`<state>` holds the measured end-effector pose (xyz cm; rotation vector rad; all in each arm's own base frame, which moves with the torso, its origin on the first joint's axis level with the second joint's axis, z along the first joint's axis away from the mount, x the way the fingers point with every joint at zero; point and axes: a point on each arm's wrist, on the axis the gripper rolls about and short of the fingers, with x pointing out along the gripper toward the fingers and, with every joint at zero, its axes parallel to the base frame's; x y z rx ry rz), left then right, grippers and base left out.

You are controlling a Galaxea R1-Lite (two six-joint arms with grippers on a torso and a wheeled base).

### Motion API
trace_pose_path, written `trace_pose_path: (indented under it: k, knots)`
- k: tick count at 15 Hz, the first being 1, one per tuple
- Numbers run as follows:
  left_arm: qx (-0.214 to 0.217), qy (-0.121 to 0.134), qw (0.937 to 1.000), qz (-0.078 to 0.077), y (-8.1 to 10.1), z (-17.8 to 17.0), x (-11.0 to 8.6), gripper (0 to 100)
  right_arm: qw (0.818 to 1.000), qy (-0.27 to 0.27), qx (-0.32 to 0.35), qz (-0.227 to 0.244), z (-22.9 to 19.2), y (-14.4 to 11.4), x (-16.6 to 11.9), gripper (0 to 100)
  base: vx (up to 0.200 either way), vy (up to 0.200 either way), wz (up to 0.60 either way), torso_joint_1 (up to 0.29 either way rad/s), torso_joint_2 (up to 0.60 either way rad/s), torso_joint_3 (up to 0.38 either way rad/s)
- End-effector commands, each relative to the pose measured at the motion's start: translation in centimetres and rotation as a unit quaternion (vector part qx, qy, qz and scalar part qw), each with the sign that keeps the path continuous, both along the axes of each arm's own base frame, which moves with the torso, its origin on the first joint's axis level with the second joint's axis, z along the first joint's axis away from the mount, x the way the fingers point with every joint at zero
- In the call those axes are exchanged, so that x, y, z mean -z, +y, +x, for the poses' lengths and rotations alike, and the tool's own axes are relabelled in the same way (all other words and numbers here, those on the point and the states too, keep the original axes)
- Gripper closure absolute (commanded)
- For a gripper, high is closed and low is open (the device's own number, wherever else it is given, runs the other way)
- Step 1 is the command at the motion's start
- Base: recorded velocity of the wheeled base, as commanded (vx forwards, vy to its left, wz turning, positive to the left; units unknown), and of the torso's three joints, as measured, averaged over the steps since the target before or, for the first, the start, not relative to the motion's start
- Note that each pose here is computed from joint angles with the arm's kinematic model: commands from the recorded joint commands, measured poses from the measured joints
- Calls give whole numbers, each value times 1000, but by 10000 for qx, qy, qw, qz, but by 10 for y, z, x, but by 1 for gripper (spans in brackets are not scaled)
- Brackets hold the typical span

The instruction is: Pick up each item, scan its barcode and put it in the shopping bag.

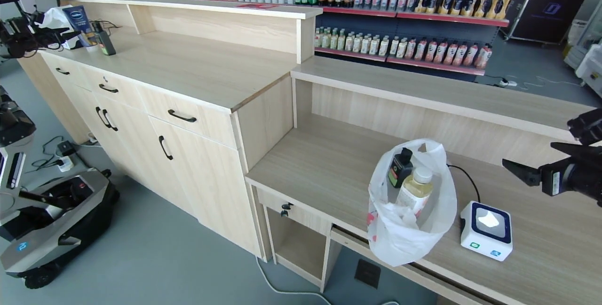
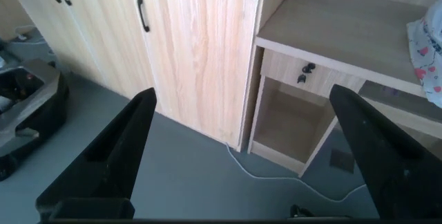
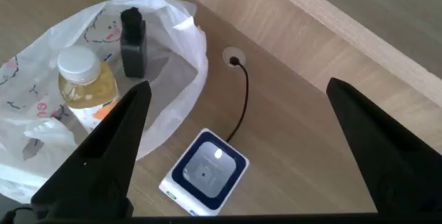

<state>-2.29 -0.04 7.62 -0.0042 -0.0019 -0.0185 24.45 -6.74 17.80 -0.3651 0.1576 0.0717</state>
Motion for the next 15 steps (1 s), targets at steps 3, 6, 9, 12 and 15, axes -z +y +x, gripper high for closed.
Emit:
trace_pose_path:
  k: [3,6,9,12,15]
  knots:
    - [-1,2,10000,-2,0,0,0,0,9969,-688,368,-89,-22,1,-60,0,0,0,-600,-7,19,6]
    - [-1,2,10000,-2,0,0,0,0,9973,-532,511,47,-50,9,-74,0,0,0,-600,1,4,2]
    - [-1,2,10000,-2,0,0,0,0,9971,-524,550,53,-76,18,-70,0,0,0,-600,1,2,4]
    - [-1,2,10000,-2,0,0,0,0,9958,-497,559,521,-114,31,-44,0,0,0,-200,-2,1,-1]
    - [-1,2,10000,-2,0,0,0,0,9930,-195,188,1148,-170,57,17,0,0,0,0,0,0,0]
